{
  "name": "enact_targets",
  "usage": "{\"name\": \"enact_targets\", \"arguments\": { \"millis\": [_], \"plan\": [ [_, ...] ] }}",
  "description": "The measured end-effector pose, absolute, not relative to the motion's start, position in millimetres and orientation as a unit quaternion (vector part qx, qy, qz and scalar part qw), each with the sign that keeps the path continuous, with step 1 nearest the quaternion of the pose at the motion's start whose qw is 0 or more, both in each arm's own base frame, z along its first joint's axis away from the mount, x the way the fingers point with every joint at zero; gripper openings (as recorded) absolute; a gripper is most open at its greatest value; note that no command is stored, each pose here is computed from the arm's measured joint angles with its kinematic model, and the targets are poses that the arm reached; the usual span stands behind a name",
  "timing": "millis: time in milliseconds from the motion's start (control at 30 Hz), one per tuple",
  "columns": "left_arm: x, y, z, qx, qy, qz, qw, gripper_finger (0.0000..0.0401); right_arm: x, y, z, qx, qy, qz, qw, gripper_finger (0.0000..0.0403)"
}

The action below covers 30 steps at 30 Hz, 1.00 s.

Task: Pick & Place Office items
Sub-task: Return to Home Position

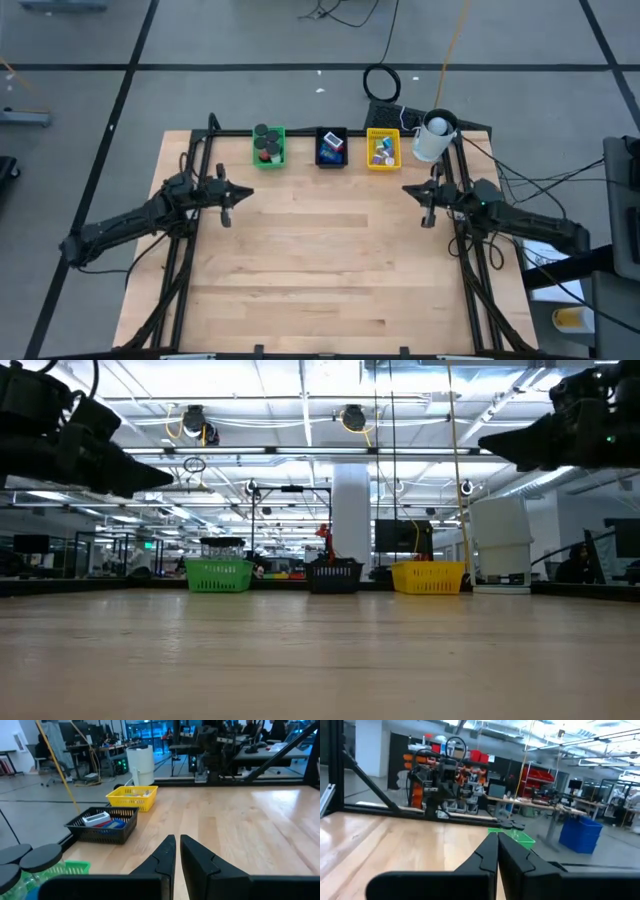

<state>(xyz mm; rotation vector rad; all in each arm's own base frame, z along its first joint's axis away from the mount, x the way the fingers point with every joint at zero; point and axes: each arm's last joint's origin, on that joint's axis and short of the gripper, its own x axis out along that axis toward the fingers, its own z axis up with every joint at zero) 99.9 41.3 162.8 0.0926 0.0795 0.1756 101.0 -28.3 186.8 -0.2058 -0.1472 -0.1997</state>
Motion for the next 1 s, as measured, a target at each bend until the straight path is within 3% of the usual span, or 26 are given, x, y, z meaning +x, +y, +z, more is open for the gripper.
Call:
{"name": "enact_targets", "arguments": {
  "millis": [367,667,1000],
  "plan": [
    [88.8,36.4,173.8,0.053,-0.027,0.101,0.993,0.0035,91.4,-27.2,183.6,-0.085,-0.068,-0.129,0.986,0.0000],
    [88.6,37.9,172.9,0.041,-0.023,0.126,0.991,0.0035,91.0,-31.9,177.1,-0.049,-0.042,-0.204,0.977,0.0000],
    [88.6,37.9,173.0,0.029,-0.025,0.126,0.991,0.0035,91.0,-32.0,177.5,-0.039,-0.045,-0.206,0.977,0.0003]
  ]
}}
